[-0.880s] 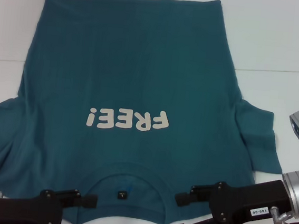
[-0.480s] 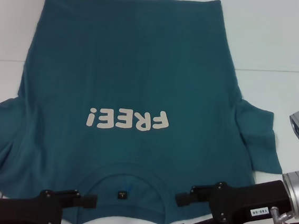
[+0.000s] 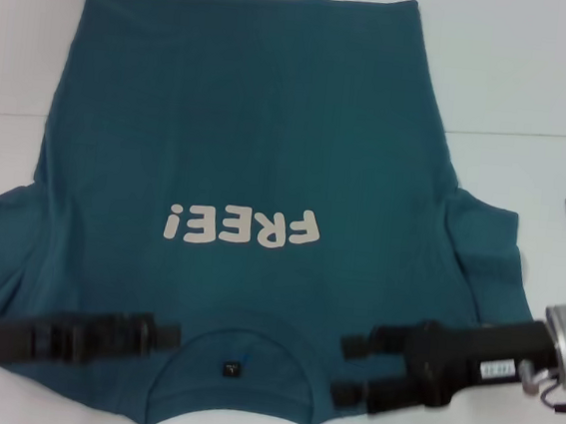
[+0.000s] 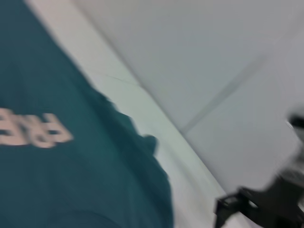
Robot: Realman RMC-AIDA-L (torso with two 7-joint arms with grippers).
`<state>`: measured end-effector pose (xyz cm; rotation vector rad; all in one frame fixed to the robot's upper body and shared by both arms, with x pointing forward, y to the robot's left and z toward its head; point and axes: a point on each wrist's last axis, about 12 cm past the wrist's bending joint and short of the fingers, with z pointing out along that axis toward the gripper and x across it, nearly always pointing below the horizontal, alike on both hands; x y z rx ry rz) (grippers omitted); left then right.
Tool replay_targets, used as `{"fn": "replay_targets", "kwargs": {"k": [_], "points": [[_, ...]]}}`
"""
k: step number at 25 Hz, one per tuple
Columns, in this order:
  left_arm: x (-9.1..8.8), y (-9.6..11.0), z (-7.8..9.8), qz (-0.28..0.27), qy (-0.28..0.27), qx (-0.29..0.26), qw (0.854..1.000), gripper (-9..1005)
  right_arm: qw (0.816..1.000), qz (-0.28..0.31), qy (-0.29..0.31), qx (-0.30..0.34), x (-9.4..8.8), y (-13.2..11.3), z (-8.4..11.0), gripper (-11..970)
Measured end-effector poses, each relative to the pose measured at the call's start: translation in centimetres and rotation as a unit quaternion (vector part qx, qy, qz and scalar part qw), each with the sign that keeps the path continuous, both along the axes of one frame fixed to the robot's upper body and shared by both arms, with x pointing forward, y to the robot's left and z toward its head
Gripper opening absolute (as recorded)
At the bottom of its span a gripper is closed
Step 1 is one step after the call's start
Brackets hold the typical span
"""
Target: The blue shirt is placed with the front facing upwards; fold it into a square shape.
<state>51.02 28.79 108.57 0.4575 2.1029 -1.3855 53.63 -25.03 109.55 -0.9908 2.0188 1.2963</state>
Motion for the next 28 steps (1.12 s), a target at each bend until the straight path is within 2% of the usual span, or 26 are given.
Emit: {"fn": "replay_targets", "kwargs": {"k": [1,2,3,6,11,12,14,21,26,27,28], "points": [[0.4,0.3,0.2,0.021,0.023,-0.004,1.000,919,1.000,-0.017,0.008,0.005,0.3,-0.2,0.3,918],[0.4,0.3,0.2,0.021,0.023,-0.004,1.000,919,0.999,-0.033,0.018,0.008,0.6,-0.4,0.4,917],[1.2,0.7,0.4,0.064,0.061,-0.017,0.996,919,0.998,-0.054,0.030,0.011,0.9,-0.8,0.6,917],[2.2,1.4,0.4,0.125,0.108,-0.032,0.986,919,0.993,-0.101,0.062,0.010,1.7,-1.5,0.8,916],[3.6,2.2,0.9,0.184,0.133,-0.050,0.973,919,0.983,-0.155,0.095,0.001,2.9,-2.3,1.1,915],[4.2,2.6,1.0,0.211,0.142,-0.054,0.966,919,0.982,-0.159,0.098,0.001,3.1,-2.3,1.3,915],[4.4,2.9,1.0,0.223,0.145,-0.056,0.962,919,0.982,-0.160,0.098,0.001,3.2,-2.3,1.3,914],[5.4,5.8,0.7,0.329,0.143,-0.062,0.932,920,0.983,-0.158,0.097,0.003,3.4,-2.0,1.4,912],[5.3,7.3,0.2,0.365,0.155,-0.041,0.917,919,0.983,-0.156,0.096,0.003,3.6,-1.8,1.6,911],[5.3,7.7,0.0,0.378,0.166,-0.025,0.910,919,0.983,-0.156,0.096,0.003,3.6,-1.8,1.6,911],[5.3,7.7,0.0,0.378,0.166,-0.025,0.910,919,0.983,-0.156,0.096,0.003,3.6,-1.8,1.6,910]]}}
